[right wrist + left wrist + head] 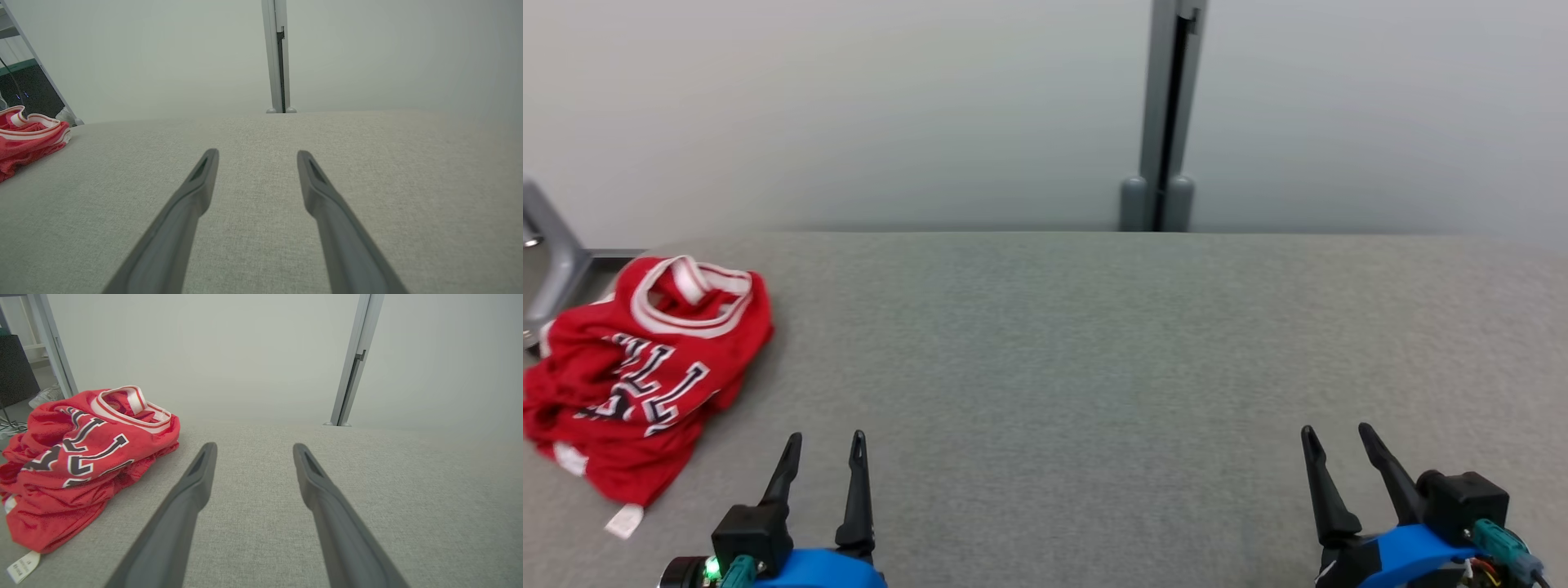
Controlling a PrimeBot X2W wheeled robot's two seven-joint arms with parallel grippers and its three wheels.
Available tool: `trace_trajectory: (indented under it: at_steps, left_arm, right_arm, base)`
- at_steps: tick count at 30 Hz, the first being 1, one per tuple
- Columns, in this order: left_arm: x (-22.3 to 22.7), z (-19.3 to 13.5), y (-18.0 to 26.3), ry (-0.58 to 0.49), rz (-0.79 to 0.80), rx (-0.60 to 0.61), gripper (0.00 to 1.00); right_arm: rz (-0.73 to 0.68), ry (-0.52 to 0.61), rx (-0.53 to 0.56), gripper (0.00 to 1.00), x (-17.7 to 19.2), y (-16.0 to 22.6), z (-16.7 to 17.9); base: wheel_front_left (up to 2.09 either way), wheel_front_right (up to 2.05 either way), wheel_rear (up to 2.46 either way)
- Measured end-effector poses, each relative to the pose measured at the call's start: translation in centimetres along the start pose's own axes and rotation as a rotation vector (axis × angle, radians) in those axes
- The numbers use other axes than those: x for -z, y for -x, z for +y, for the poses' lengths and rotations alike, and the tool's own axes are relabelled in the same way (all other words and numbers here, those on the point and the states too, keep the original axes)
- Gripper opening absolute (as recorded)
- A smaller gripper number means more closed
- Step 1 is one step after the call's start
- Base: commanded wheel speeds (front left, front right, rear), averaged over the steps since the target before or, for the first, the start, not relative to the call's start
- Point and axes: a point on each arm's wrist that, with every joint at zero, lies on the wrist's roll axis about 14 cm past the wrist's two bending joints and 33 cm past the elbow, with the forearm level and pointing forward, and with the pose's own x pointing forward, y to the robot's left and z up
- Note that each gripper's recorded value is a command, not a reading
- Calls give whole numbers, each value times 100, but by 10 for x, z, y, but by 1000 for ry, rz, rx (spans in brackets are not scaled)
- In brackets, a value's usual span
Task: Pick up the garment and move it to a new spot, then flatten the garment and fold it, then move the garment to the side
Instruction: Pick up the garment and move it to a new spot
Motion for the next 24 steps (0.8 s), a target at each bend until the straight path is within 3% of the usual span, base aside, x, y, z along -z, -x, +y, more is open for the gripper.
trace_trajectory:
  at_steps: [15,24]
  left_arm:
    - [-9,93,83,-5,-39,-319,100]
    - [-7,115,114,5,-35,-419,100]
  right_arm:
    - [20,19,-328,100,5,-34,112]
    - [51,14,-410,100,16,-40,141]
  base:
    - [0,0,0]
    - [0,0,0]
